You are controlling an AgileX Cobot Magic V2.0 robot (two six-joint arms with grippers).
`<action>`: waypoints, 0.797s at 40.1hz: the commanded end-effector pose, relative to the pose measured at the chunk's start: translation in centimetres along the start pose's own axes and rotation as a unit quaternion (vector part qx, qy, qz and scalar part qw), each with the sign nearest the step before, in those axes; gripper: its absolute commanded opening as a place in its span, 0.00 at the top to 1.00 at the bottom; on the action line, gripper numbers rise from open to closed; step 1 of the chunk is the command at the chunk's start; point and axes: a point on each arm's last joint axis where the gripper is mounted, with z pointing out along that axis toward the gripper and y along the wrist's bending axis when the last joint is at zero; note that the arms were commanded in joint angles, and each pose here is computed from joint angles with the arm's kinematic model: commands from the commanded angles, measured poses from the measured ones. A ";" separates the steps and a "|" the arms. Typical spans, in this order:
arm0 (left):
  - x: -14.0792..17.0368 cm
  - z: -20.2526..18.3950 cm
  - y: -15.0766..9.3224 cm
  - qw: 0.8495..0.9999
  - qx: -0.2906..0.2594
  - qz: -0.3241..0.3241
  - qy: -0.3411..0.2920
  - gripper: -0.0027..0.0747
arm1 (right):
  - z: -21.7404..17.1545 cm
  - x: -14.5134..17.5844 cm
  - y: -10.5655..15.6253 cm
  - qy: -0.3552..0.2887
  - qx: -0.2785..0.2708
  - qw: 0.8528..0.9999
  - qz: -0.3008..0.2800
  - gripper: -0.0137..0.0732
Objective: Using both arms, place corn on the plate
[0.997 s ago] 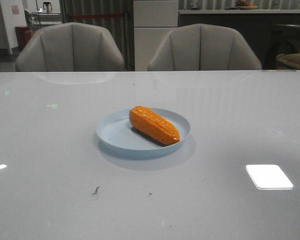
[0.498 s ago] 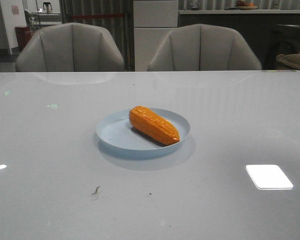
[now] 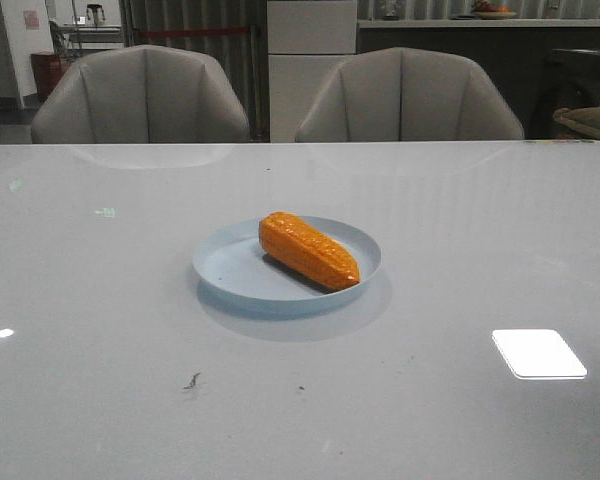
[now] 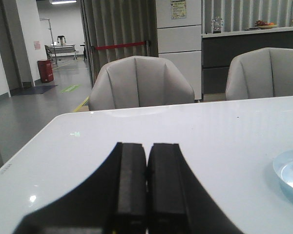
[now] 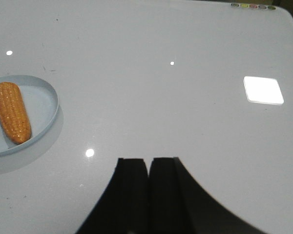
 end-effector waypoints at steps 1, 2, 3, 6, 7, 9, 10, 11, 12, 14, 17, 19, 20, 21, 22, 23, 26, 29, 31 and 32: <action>0.5 0.0 -0.1 1.000 0.003 -0.003 -0.026 0.84 | -1.2 0.5 -0.1 -0.097 0.006 0.995 -0.005 0.81; 0.5 0.0 -0.1 1.000 0.003 -0.003 -0.026 0.84 | -1.4 1.1 -0.1 -0.104 0.006 0.995 -0.005 0.81; 0.5 0.0 -0.1 1.000 0.003 -0.003 -0.026 0.84 | -1.6 2.0 -0.1 -0.118 0.007 0.993 -0.005 0.81; 0.5 0.0 -0.1 1.000 0.003 -0.003 -0.026 0.84 | -2.4 4.9 0.0 -0.156 0.008 0.988 -0.005 0.81; 0.5 0.0 -0.1 1.000 0.003 -0.003 -0.026 0.84 | -2.6 6.0 0.0 -0.170 0.008 0.985 -0.005 0.81; 0.5 0.0 -0.1 1.000 0.003 -0.003 -0.026 0.84 | -2.9 7.0 0.0 -0.188 0.009 0.982 -0.005 0.81; 0.5 0.0 -0.1 1.000 0.003 -0.003 -0.026 0.84 | -3.0 7.6 0.0 -0.198 0.009 0.980 -0.005 0.81; 0.5 0.0 -0.1 1.000 0.003 -0.003 -0.026 0.84 | -3.1 8.1 0.0 -0.205 0.009 0.979 -0.005 0.81; 0.5 0.0 -0.1 1.000 0.003 -0.003 -0.026 0.84 | -3.2 8.7 0.0 -0.213 0.008 0.977 -0.005 0.81; 0.5 0.0 -0.1 1.000 0.003 -0.003 -0.026 0.84 | -3.2 9.6 0.0 -0.224 0.007 0.975 -0.006 0.81; 0.5 0.0 -0.1 1.000 0.003 -0.003 -0.026 0.84 | -3.0 10.3 0.1 -0.201 -0.003 0.980 -0.004 0.81; 0.5 0.0 -0.1 1.000 0.003 -0.003 -0.026 0.84 | -2.8 10.6 0.2 -0.186 -0.011 0.982 -0.006 0.81; 0.5 0.0 -0.1 1.000 0.003 -0.003 -0.026 0.84 | -2.8 10.7 0.3 -0.184 -0.015 0.983 -0.007 0.81; 0.5 0.0 -0.1 1.000 0.003 -0.003 -0.026 0.84 | -2.8 10.7 0.3 -0.180 -0.017 0.983 -0.007 0.81; 0.5 0.0 -0.1 1.000 0.003 -0.003 -0.026 0.84 | -2.9 10.8 0.3 -0.181 -0.018 0.983 -0.007 0.81; 0.5 0.0 -0.1 1.000 0.003 -0.003 -0.026 0.84 | -2.9 10.8 0.3 -0.182 -0.019 0.983 -0.007 0.81; 0.5 0.0 -0.1 1.000 0.003 -0.003 -0.026 0.84 | -2.9 10.8 0.3 -0.181 -0.019 0.983 -0.007 0.81; 0.5 0.0 -0.1 1.000 0.003 -0.003 -0.026 0.84 | -2.9 10.8 0.3 -0.181 -0.019 0.983 -0.007 0.81; 0.5 0.0 -0.1 1.000 0.003 -0.003 -0.026 0.84 | -2.9 10.8 0.3 -0.181 -0.019 0.983 -0.007 0.81; 0.5 0.0 -0.1 1.000 0.003 -0.003 -0.026 0.84 | -2.9 10.8 0.3 -0.181 -0.019 0.983 -0.007 0.81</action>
